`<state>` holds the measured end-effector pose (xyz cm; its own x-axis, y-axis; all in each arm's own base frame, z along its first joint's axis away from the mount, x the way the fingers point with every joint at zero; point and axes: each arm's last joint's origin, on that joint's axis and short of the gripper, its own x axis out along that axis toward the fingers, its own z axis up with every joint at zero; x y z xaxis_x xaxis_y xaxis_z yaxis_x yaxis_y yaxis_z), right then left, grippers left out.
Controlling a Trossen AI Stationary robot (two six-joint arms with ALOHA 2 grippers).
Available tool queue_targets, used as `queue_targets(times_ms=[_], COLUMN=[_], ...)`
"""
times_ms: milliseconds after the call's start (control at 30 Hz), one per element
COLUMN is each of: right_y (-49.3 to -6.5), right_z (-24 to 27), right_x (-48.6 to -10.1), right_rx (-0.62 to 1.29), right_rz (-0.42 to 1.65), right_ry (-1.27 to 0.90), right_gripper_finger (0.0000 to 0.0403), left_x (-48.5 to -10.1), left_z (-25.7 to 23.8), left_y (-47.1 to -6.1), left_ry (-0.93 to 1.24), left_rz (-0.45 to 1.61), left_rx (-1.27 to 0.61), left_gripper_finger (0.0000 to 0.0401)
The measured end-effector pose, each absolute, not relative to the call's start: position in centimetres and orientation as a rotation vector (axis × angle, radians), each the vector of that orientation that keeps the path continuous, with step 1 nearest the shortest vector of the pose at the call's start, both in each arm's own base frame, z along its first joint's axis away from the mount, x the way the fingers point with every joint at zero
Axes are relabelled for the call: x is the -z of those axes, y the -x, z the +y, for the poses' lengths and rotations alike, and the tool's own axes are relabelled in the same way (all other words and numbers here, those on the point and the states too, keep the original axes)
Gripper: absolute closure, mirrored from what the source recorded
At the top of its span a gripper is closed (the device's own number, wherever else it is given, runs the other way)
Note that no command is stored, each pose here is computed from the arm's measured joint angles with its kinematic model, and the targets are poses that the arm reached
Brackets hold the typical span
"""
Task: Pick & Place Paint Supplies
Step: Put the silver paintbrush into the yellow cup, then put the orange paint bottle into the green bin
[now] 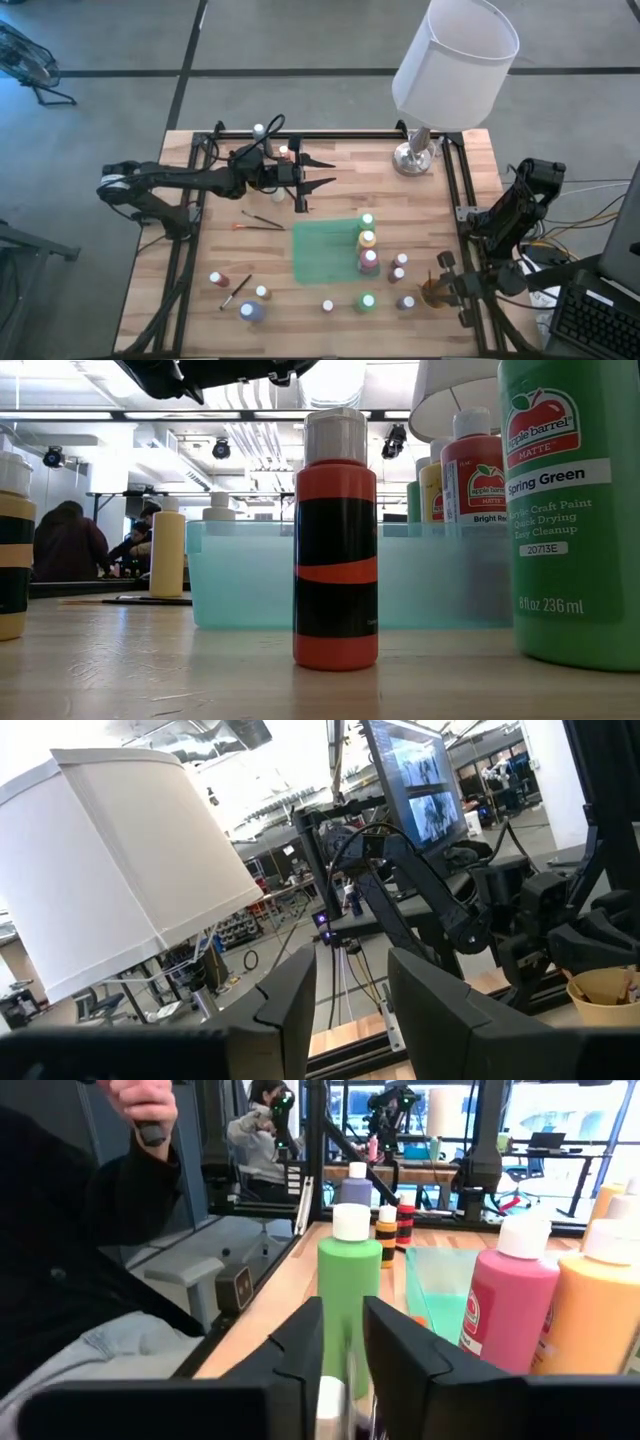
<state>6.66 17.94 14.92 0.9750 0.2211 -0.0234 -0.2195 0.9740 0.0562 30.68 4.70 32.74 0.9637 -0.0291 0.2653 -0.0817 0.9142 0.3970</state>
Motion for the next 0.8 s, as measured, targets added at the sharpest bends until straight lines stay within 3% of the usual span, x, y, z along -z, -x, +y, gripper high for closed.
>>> queue_targets(times_ms=[467, 633, 800], right_y=[-6.5, -6.3, -6.5], right_z=[16.8, 15.4, 13.7], right_x=[-17.7, -20.2, -22.4], right_rx=[-0.135, -0.127, -0.125], right_rz=[-0.031, -0.089, -0.163], right_ry=[-0.113, -0.127, -0.086], right_gripper_finger=[0.0219, 0.0212, 0.0231], left_x=[-32.8, -32.9, -32.7], left_z=[4.7, 4.7, 4.7], left_y=[-30.7, -30.7, -30.8], left_ry=[-0.417, -0.419, -0.416], left_rz=[-0.273, -0.277, -0.256], left_rx=[-0.028, -0.029, -0.025], left_gripper_finger=[0.0268, 0.0268, 0.0268])
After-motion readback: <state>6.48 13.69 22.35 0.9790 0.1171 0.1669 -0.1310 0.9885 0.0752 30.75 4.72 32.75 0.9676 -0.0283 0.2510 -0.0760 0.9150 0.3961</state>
